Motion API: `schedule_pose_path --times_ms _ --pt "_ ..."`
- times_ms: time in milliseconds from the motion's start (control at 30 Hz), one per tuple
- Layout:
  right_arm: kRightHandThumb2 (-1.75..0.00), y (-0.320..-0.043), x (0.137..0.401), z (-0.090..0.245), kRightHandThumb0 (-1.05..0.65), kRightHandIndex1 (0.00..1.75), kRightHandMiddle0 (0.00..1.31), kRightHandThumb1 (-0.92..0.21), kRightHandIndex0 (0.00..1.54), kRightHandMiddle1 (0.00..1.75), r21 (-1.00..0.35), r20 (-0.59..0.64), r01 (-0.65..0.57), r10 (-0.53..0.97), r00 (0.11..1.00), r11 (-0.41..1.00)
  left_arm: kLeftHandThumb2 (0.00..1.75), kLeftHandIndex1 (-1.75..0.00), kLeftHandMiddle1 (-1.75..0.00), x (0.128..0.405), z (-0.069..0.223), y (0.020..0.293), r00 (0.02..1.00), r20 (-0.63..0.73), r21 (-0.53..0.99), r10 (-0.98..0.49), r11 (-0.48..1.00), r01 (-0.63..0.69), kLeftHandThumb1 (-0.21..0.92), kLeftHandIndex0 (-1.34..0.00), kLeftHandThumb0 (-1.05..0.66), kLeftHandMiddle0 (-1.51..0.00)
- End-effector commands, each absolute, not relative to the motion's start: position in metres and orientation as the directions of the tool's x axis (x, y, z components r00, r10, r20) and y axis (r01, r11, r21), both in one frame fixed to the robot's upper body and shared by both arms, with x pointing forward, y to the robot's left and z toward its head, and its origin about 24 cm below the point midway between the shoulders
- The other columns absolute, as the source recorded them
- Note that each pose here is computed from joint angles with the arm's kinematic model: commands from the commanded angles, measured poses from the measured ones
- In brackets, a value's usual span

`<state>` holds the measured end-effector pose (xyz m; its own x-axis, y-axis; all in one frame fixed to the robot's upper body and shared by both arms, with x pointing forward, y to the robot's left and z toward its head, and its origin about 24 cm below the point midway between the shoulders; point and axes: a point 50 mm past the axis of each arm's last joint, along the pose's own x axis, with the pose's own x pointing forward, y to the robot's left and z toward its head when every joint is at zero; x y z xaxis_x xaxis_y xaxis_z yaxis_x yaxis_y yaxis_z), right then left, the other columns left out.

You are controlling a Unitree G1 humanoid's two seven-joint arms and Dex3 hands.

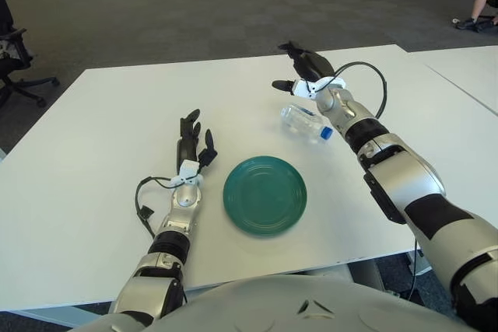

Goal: Put the bottle into the plate.

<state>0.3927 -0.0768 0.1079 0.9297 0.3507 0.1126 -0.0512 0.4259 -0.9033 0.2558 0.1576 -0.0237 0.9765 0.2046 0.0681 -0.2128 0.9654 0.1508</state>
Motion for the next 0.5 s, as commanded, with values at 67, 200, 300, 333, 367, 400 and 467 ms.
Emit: schedule_pose_path --times_ms 67,200,300,333,367,400,467 --pt "-0.4 -0.0716 0.3984 0.1219 -0.89 0.03 0.0 -0.92 0.25 0.49 -0.918 0.134 -0.019 0.354 0.926 0.397 0.83 -0.83 0.0 0.2475 -0.032 0.1601 0.975 0.024 0.151 0.223 0.963 -0.224 0.92 0.0 -0.75 -0.41" --pt "-0.38 -0.0726 0.3999 0.1229 -0.89 0.02 0.0 -0.92 0.25 0.49 -0.92 0.126 -0.019 0.342 0.931 0.391 0.83 -0.82 0.0 0.2485 -0.0293 0.1612 0.972 0.036 0.15 0.23 0.961 -0.233 0.92 0.0 -0.75 -0.4" --pt "-0.37 -0.0738 0.4012 0.1246 -0.89 0.02 0.0 -0.92 0.24 0.48 -0.922 0.123 -0.016 0.331 0.936 0.388 0.83 -0.82 0.0 0.2488 -0.0279 0.1626 0.971 0.041 0.15 0.235 0.959 -0.239 0.92 0.0 -0.75 -0.4" --pt "-0.36 -0.0748 0.4019 0.1255 -0.89 0.02 0.0 -0.92 0.24 0.48 -0.923 0.122 -0.013 0.325 0.938 0.385 0.83 -0.82 0.0 0.2489 -0.0274 0.1629 0.971 0.042 0.15 0.237 0.959 -0.24 0.92 0.0 -0.75 -0.4" --pt "-0.36 -0.0753 0.4023 0.1261 -0.89 0.02 0.0 -0.92 0.24 0.48 -0.923 0.121 -0.012 0.321 0.939 0.384 0.83 -0.81 0.0 0.249 -0.0271 0.1633 0.97 0.043 0.15 0.238 0.959 -0.241 0.92 0.0 -0.75 -0.4" --pt "-0.36 -0.0768 0.4032 0.1272 -0.89 0.02 0.0 -0.92 0.24 0.48 -0.925 0.121 -0.007 0.312 0.942 0.381 0.83 -0.81 0.0 0.2491 -0.0267 0.1639 0.97 0.044 0.15 0.238 0.959 -0.242 0.92 0.0 -0.74 -0.4" --pt "-0.36 -0.0796 0.4046 0.1291 -0.88 0.02 0.0 -0.92 0.25 0.47 -0.927 0.122 0.002 0.296 0.947 0.376 0.84 -0.81 0.0 0.2492 -0.026 0.165 0.97 0.045 0.151 0.239 0.958 -0.243 0.92 0.0 -0.74 -0.4"
